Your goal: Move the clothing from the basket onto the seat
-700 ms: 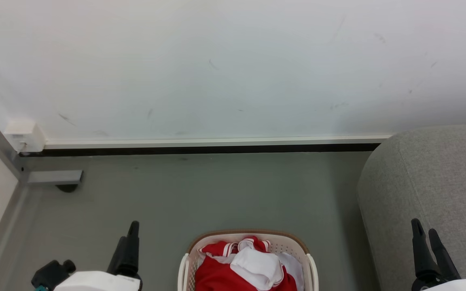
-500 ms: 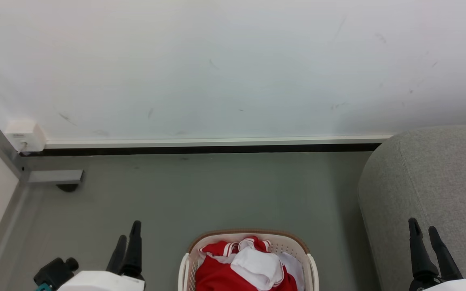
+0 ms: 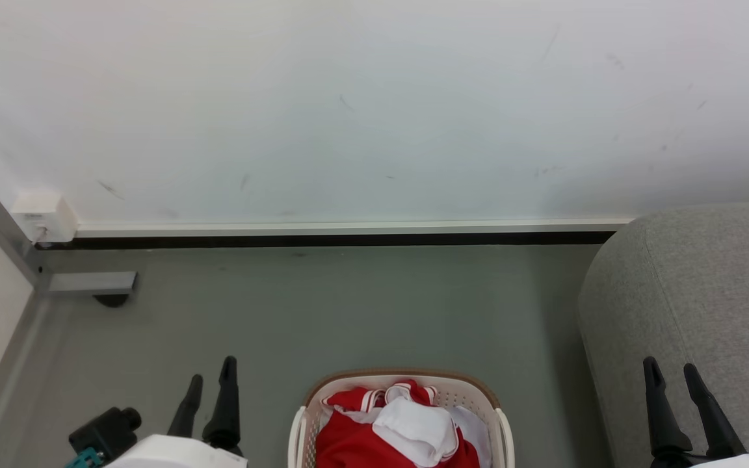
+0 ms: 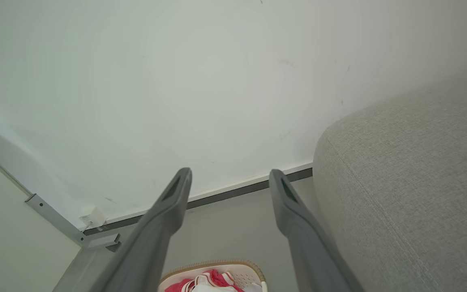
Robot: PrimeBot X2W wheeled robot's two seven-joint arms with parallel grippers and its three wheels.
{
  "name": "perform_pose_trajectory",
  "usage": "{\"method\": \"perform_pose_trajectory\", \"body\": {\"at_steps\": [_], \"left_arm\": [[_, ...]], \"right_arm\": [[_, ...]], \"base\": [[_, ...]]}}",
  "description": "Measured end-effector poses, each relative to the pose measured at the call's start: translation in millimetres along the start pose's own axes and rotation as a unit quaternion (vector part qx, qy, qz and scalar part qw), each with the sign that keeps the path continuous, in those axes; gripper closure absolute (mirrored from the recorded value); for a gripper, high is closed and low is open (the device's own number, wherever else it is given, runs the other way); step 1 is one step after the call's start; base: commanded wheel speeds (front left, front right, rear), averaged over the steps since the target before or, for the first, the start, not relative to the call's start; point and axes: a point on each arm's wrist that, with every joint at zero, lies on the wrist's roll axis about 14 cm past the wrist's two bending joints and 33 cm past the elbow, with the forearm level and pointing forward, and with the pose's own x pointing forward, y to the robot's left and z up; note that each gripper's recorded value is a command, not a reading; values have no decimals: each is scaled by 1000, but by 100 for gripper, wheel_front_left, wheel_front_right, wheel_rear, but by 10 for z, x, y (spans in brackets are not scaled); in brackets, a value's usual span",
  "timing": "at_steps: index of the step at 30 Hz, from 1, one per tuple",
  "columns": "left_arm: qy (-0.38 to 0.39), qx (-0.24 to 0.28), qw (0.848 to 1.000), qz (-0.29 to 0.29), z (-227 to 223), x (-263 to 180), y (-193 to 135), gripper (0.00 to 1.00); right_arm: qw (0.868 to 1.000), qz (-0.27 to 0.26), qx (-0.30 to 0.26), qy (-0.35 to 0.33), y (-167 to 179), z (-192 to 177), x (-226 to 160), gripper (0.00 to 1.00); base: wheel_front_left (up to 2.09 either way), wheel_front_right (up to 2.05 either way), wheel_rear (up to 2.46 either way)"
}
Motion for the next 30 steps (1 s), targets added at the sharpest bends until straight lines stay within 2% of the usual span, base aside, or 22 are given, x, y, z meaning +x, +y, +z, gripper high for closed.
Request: {"method": "perform_pose_trajectory", "body": {"at_steps": [13, 25, 30], "left_arm": [[-7, 87, 996, -1, -7, -18, 23, 0], [-18, 155, 988, -1, 26, -31, 52, 0], [-19, 169, 985, -2, 14, -49, 69, 0]], "right_arm": [[998, 14, -68, -10, 47, 37, 1, 0], [994, 10, -111, -20, 0, 64, -18, 0], [993, 2, -117, -25, -48, 85, -32, 0]], "base": [[0, 0, 0], [0, 0, 0], [0, 0, 0]]}}
